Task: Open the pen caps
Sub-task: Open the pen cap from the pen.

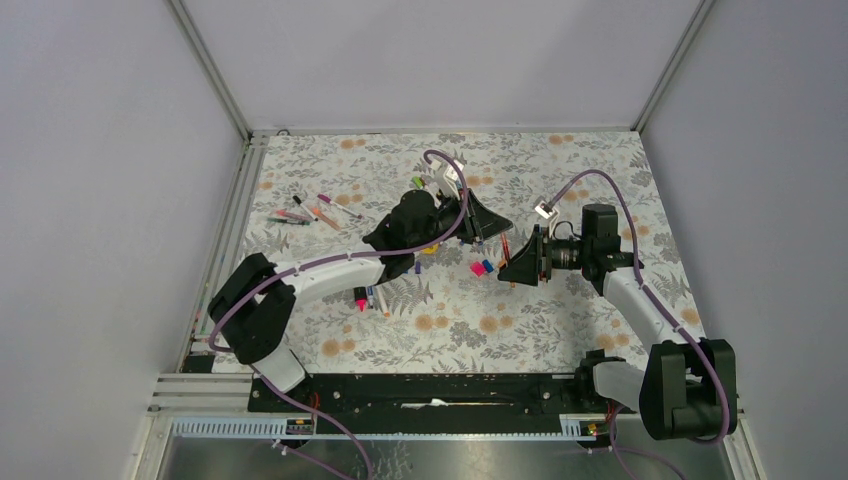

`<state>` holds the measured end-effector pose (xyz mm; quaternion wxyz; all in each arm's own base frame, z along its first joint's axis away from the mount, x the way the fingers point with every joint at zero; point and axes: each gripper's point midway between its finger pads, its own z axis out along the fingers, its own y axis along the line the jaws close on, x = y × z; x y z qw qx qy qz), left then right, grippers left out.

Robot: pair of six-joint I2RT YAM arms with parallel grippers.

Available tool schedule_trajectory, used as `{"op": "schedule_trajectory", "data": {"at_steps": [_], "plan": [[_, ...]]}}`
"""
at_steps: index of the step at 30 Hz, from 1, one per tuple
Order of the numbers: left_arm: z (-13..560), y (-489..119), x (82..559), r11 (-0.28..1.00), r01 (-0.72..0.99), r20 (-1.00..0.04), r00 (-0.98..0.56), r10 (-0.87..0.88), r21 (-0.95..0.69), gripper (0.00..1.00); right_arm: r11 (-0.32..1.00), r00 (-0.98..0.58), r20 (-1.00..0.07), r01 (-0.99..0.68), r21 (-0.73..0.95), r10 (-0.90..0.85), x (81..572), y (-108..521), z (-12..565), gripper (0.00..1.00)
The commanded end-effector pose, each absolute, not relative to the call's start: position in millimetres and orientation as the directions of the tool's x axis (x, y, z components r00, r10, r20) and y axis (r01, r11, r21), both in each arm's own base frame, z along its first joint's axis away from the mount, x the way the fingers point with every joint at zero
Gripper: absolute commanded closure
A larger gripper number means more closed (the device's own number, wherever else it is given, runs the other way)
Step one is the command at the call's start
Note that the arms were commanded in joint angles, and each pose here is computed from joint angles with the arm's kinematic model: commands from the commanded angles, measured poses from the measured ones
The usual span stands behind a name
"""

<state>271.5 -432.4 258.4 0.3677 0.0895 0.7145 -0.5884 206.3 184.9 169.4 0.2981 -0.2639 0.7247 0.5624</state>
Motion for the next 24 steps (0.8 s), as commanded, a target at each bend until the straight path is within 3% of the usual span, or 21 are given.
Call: {"op": "schedule_trajectory", "data": {"at_steps": [1,10,11,12,13,19,24], "plan": [[275.3,-435.7,268.6,0.225,0.602,-0.641,-0.694,-0.328,-0.766,1.00,0.188,-0.681,-0.732,-0.722,0.666,-0.020,212.1,187.5,188.7,0.53],[275.2,-437.3,269.5,0.220,0.616,-0.652,-0.684,-0.328,-0.757,1.00,0.171,-0.672,-0.741,-0.728,0.664,0.015,217.8,186.6,202.9,0.56],[275.8,-437.5,269.6,0.219,0.618,-0.653,-0.682,-0.329,-0.755,1.00,0.167,-0.674,-0.739,-0.727,0.666,0.015,217.3,186.6,202.5,0.63],[277.5,-437.4,270.0,0.219,0.621,-0.655,-0.678,-0.332,-0.753,1.00,0.162,-0.678,-0.735,-0.724,0.671,0.016,216.9,186.8,201.9,0.85],[280.6,-437.2,271.1,0.217,0.626,-0.659,-0.671,-0.341,-0.749,1.00,0.157,-0.685,-0.729,-0.718,0.678,0.018,216.6,187.0,201.2,0.99],[348.1,-409.5,315.6,0.270,0.703,-0.717,-0.476,-0.509,-0.658,1.00,0.102,-0.725,-0.688,-0.684,0.722,0.008,206.6,188.6,194.5,1.00],[399.4,-354.3,377.7,0.315,0.686,-0.665,-0.329,-0.670,-0.657,1.00,0.088,-0.740,-0.672,-0.670,0.737,-0.001,200.0,190.2,187.4,1.00]]}}
